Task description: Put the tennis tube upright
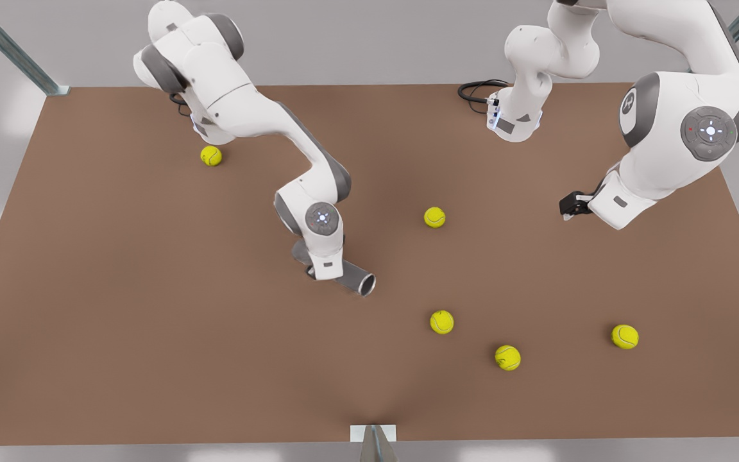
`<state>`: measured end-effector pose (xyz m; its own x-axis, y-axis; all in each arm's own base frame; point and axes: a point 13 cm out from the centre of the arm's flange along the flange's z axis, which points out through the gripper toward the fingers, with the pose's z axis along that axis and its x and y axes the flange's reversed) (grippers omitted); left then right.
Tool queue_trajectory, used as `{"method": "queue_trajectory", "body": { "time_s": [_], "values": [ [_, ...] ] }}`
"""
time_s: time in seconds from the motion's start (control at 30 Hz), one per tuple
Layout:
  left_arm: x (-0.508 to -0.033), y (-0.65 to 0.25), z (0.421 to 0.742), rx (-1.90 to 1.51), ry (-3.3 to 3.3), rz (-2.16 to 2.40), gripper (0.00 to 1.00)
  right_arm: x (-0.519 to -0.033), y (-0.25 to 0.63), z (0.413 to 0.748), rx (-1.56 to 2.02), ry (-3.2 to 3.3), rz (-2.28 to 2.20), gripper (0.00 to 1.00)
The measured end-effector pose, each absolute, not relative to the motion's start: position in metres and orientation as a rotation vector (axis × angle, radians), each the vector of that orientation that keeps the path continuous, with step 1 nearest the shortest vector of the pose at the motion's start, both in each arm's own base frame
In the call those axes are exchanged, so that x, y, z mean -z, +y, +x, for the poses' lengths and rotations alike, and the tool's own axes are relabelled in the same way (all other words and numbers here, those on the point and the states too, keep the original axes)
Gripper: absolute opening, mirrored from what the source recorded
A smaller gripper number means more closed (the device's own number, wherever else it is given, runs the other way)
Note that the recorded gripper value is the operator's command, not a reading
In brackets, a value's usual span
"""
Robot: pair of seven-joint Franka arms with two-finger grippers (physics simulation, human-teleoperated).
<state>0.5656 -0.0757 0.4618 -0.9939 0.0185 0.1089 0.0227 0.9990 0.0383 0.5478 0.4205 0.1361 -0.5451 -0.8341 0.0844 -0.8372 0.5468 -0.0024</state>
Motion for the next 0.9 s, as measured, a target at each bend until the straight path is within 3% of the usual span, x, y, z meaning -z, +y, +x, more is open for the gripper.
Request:
{"method": "queue_trajectory", "body": {
  "time_s": [0.27,0.33,0.4,0.63,0.7,0.77,0.83,0.9],
  "values": [
    [-0.461,-0.077,0.565,0.059,-3.031,-0.035,1.00,-0.101,0.488,0.501,-0.060,-2.425,1.908,0.69],
    [-0.460,-0.077,0.565,0.059,-3.029,-0.033,1.00,-0.091,0.490,0.498,-0.056,-2.377,1.963,0.79],
    [-0.458,-0.076,0.566,0.061,-3.026,-0.032,1.00,-0.084,0.493,0.495,-0.055,-2.335,2.014,1.00],
    [-0.419,-0.083,0.575,-0.051,-2.958,0.016,1.00,-0.095,0.493,0.504,-0.023,-2.284,2.111,1.00],
    [-0.383,-0.081,0.574,-0.214,-2.862,0.083,1.00,-0.163,0.499,0.514,0.050,-2.364,2.109,1.00],
    [-0.359,-0.081,0.567,-0.338,-2.785,0.107,1.00,-0.278,0.481,0.535,0.189,-2.529,2.019,1.00],
    [-0.330,-0.089,0.558,-0.447,-2.702,0.107,1.00,-0.387,0.396,0.601,0.271,-2.761,1.768,1.00],
    [-0.270,-0.102,0.537,-0.633,-2.533,0.169,1.00,-0.434,0.238,0.656,0.174,-2.936,1.375,1.00]
  ]
}}
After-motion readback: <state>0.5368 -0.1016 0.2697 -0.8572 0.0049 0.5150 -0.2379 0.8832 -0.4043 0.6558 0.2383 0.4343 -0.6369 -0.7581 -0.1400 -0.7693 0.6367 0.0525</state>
